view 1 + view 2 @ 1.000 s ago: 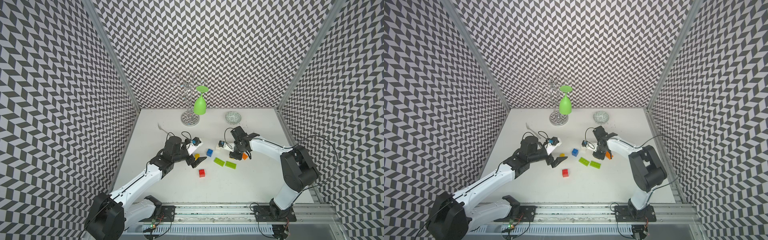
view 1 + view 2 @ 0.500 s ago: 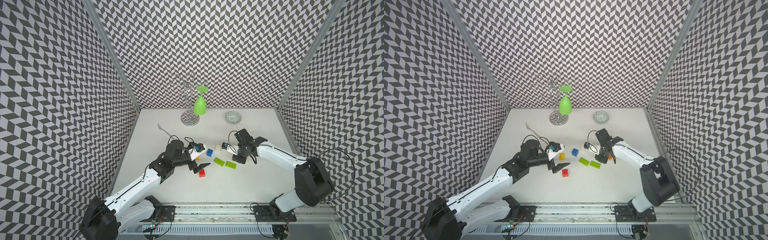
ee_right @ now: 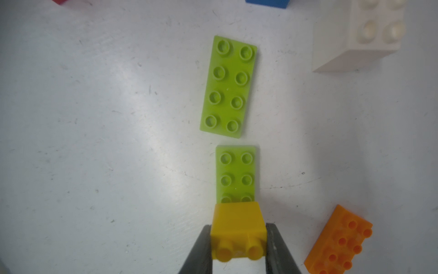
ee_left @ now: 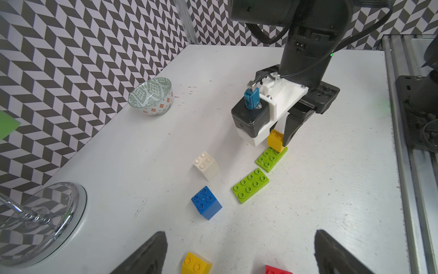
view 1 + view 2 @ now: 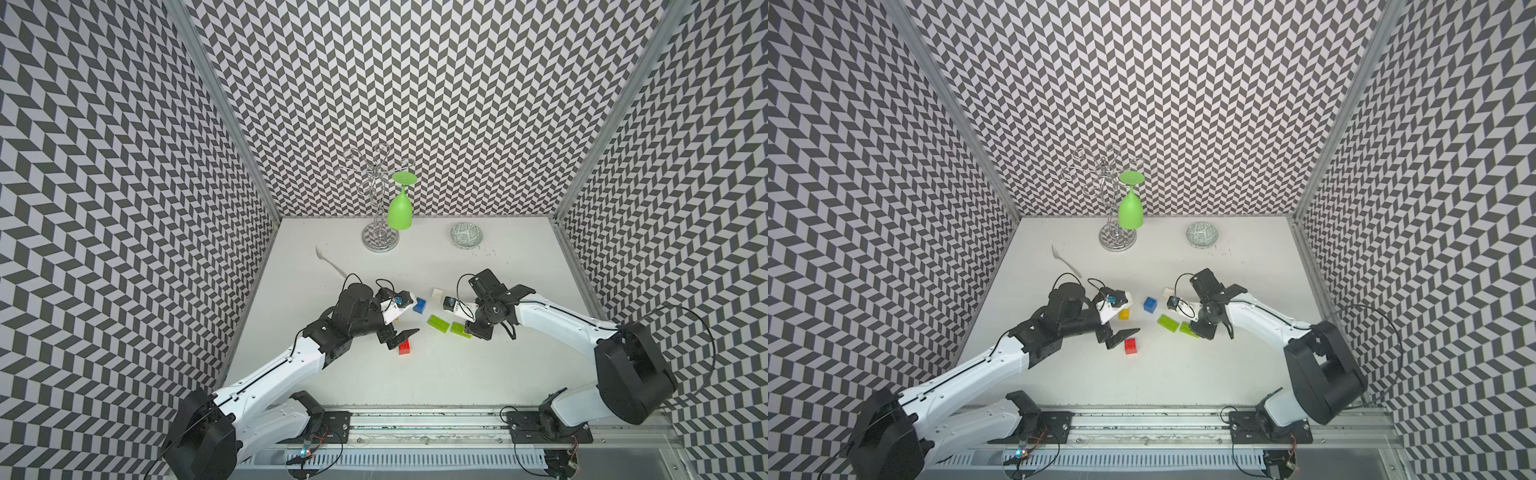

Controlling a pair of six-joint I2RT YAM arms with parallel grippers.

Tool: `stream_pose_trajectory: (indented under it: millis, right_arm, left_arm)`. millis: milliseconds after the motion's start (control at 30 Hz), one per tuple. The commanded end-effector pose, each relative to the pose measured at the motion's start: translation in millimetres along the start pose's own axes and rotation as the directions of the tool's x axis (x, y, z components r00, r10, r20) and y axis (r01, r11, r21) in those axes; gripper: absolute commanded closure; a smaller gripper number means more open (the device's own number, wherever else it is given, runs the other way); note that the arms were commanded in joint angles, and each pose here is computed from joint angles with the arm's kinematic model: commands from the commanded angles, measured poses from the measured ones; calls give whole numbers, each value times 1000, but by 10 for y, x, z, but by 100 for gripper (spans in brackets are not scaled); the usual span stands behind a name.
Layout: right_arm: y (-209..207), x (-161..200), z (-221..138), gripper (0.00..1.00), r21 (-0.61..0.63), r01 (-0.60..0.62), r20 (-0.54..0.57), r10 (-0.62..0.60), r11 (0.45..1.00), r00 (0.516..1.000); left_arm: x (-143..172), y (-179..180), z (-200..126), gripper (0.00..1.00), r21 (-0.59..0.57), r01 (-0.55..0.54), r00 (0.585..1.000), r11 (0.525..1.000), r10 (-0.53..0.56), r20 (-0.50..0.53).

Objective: Assemble a fork with lego
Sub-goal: Assemble the lego brick with the lego brick.

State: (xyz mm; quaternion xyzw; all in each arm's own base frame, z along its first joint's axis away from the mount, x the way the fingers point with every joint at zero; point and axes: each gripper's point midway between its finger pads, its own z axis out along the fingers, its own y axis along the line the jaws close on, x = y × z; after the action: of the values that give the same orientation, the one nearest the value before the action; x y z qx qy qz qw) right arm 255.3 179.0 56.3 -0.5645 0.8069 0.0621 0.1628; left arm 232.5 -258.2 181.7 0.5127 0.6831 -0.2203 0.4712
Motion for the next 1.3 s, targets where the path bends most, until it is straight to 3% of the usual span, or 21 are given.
stream_pose_trajectory:
  millis: [0, 467, 867, 1267]
  right_arm:
    - [-26, -102, 45, 100, -2, -2, 27, 2, 1000, 1000]
    - [28, 9, 109, 100, -1, -6, 5, 6, 1000, 1000]
    - [49, 190, 282, 100, -13, 5, -84, -6, 1000, 996]
    - [150, 462, 549, 100, -87, -16, -262, -7, 996, 965]
  left_arm:
    - [24, 8, -2, 2, -18, -16, 1000, 1000, 16, -9]
    - [38, 18, 1, 2, -24, -21, 1000, 1000, 20, -14]
    - [34, 20, -4, 2, -26, -23, 1000, 999, 23, -13]
    - [11, 29, -26, 2, -34, -29, 1000, 999, 29, -5]
